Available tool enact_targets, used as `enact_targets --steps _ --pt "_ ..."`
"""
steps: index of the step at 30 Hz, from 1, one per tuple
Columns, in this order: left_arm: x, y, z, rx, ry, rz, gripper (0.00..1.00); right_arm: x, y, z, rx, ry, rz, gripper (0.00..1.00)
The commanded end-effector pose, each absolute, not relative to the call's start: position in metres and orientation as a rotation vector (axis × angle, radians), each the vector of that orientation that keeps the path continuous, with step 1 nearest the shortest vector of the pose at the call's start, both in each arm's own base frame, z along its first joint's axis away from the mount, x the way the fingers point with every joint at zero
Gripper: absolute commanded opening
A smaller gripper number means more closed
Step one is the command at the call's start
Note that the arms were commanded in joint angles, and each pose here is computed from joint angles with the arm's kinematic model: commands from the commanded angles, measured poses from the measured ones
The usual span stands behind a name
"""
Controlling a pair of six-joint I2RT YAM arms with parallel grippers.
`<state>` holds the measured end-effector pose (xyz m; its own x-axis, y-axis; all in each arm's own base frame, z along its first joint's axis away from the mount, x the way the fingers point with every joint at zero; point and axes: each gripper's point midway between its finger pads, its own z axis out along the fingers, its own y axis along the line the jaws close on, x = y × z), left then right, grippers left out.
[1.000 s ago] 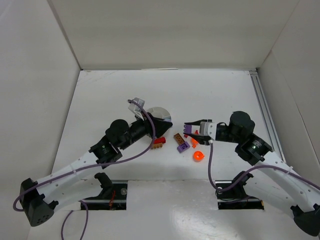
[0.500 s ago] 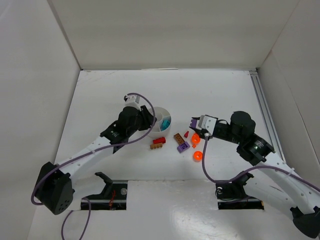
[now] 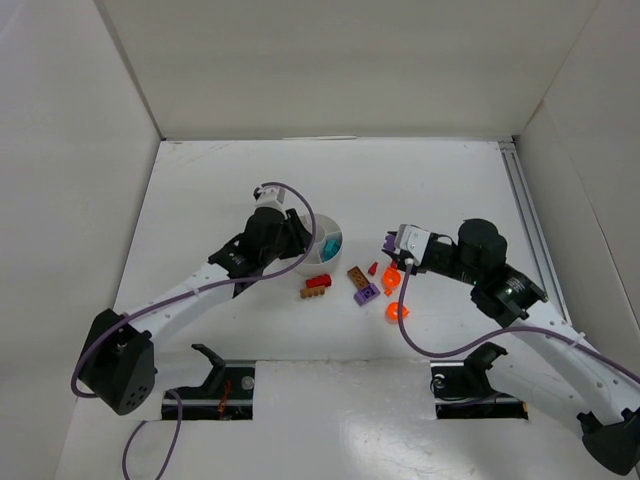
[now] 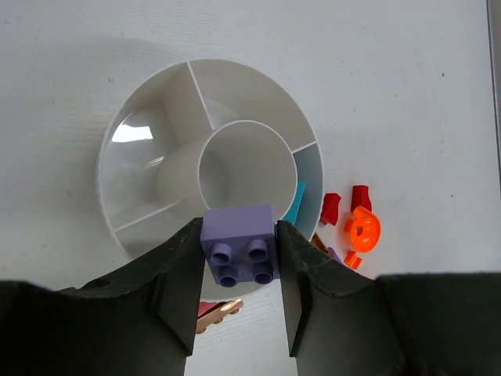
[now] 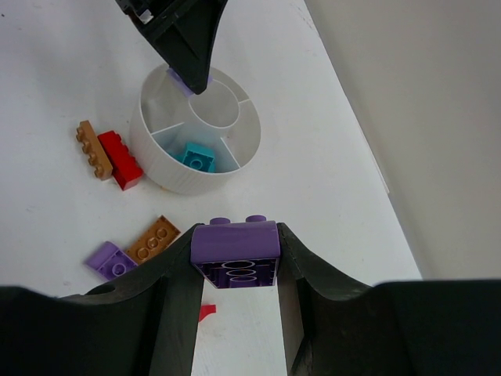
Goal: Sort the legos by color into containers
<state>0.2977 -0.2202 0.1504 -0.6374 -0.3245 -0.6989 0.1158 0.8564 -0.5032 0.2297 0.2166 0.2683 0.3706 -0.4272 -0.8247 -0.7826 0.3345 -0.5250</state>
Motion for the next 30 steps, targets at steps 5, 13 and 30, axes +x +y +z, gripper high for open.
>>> enact_targets --steps 5,13,30 --pt "0.306 -0.22 0.178 -0.149 2.113 -0.657 0.36 0.233 0.217 0.286 -1.261 1.227 0.331 0.17" --pt "0.298 -0.223 0.183 -0.112 2.101 -0.703 0.7 0.238 0.223 0.282 -1.278 1.245 0.345 0.21" --pt "0.259 -0.136 0.212 -0.541 1.977 -0.575 1.0 0.25 0.357 0.259 -1.452 1.114 0.543 0.22"
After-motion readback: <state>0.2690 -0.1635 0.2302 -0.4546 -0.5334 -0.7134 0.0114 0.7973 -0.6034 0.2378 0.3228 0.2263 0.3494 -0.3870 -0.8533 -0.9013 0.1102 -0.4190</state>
